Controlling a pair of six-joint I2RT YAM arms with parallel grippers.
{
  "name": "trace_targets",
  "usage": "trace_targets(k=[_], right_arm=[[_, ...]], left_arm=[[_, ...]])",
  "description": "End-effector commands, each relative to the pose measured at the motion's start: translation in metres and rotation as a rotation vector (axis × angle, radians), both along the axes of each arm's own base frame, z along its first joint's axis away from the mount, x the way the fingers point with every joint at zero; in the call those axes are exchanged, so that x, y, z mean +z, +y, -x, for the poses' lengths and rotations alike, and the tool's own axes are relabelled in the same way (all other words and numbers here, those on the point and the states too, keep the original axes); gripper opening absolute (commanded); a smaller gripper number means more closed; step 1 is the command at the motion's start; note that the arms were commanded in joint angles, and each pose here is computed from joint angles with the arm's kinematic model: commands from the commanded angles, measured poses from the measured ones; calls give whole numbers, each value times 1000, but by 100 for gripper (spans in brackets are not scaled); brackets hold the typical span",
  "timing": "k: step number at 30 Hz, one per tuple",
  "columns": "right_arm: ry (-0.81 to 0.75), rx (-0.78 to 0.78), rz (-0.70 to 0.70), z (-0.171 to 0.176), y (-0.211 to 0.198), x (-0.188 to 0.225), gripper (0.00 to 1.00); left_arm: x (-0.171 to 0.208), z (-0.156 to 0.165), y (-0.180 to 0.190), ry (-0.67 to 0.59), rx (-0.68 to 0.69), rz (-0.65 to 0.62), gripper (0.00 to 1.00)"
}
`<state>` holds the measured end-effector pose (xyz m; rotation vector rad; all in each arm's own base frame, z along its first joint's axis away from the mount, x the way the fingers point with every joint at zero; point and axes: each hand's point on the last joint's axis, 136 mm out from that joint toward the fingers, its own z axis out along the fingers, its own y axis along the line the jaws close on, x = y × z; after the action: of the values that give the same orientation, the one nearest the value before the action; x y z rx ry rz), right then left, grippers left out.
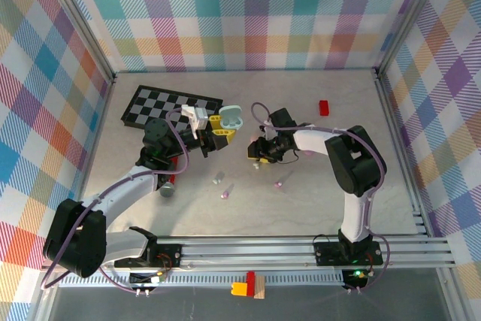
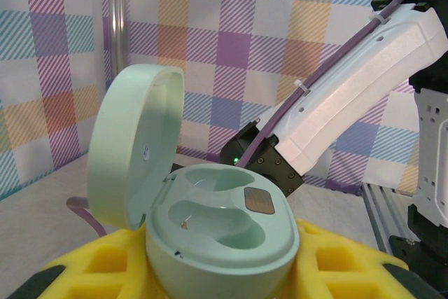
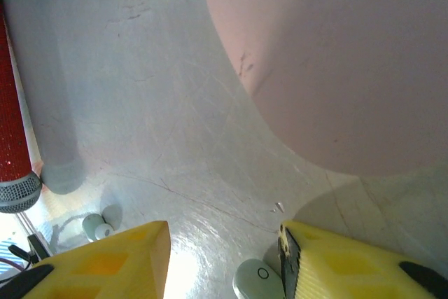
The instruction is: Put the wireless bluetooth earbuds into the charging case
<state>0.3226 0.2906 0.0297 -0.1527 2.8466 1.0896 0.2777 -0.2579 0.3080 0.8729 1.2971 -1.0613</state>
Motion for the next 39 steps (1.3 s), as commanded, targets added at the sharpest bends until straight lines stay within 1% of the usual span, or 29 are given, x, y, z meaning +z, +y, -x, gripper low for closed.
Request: trace_targets(k=[1,7,18,29,33,39], right_arm=[[44,45,8,23,-4,-3,45],[44,70,-9,30,-1,4,44],[59,104,-6,38,5,3,35],[71,152,14,54,2,-1,36],[68,162,17,55,3,0,32],[71,181,27,59,5,-1,29]], left_arm=[[7,1,4,-41,7,8,35],[8,1,4,-45,9,7,35],[8,1,4,-45,8,5,35],[7,0,4,-44,9,1,35],[7,-1,3,-44,7,0,35],[6,-1,3,-42,9,-2,35]])
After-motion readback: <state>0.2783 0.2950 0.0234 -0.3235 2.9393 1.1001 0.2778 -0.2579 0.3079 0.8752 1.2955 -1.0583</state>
